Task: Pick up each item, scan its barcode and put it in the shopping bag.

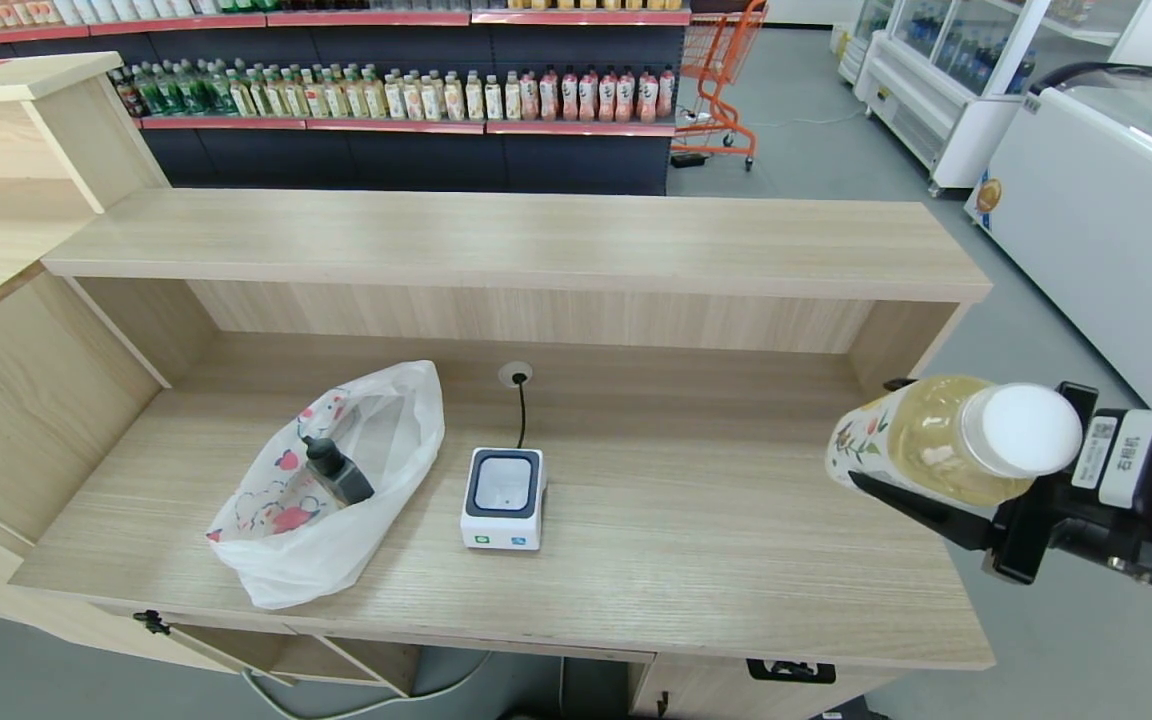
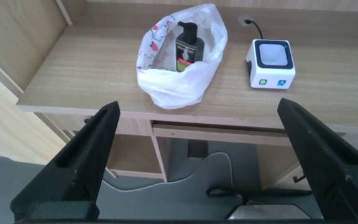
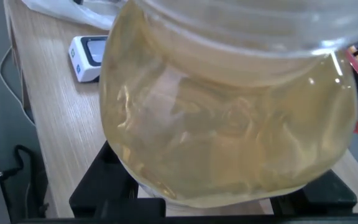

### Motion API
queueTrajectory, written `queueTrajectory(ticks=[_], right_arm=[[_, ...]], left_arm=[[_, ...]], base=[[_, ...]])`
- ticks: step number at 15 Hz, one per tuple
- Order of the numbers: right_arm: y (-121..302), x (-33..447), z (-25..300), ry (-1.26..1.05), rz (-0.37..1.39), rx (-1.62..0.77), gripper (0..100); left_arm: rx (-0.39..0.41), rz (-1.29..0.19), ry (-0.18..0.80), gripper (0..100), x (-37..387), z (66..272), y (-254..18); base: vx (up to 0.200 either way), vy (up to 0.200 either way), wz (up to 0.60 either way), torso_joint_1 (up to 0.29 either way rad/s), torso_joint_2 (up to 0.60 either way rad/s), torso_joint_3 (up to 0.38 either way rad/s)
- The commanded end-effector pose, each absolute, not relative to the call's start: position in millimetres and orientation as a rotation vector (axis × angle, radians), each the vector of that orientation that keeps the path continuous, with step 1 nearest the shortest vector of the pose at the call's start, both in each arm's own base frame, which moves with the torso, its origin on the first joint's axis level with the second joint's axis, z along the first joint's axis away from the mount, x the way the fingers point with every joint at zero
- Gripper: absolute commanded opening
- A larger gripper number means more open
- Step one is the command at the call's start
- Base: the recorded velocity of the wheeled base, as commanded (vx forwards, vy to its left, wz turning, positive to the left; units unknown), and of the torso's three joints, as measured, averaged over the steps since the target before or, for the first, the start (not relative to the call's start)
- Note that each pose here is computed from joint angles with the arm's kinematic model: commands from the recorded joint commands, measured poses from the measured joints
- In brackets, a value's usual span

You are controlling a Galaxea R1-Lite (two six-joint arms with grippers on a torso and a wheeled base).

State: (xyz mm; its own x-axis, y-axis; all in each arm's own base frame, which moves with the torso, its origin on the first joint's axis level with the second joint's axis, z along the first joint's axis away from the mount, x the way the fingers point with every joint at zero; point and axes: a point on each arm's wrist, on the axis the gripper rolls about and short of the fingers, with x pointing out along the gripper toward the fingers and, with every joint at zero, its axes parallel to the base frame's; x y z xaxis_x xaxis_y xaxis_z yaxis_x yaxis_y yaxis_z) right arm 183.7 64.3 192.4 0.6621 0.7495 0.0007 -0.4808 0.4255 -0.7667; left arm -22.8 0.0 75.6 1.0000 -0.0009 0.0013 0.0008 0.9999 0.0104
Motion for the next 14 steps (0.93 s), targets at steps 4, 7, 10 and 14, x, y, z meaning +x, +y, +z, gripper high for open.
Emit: queueTrajectory(ticks=[4, 7, 10, 14], right_arm=[[62, 175, 194, -0.384, 0.789, -0.818, 0], [62, 174, 194, -0.394, 0.812, -0.813, 0], [63, 171, 192, -0.396, 0.872, -0.777, 0], [56, 174, 184, -0.352, 0.866, -0.771, 0]], left_arm=[[0.011, -0.002, 0.0, 100, -23, 76, 0], [0.005, -0.002, 0.0, 100, -23, 76, 0], [0.003, 0.0, 0.0, 100, -23, 76, 0], [0.006, -0.002, 0.0, 100, -23, 76, 0]], base=[[0.0, 0.0, 0.0, 0.0, 0.0, 0.0], [0.0, 0.133, 0.0, 0.0, 0.0, 0.0], [0.0, 0.2, 0.0, 0.004, 0.0, 0.004], [0.0, 0.2, 0.0, 0.001, 0.01, 0.005]])
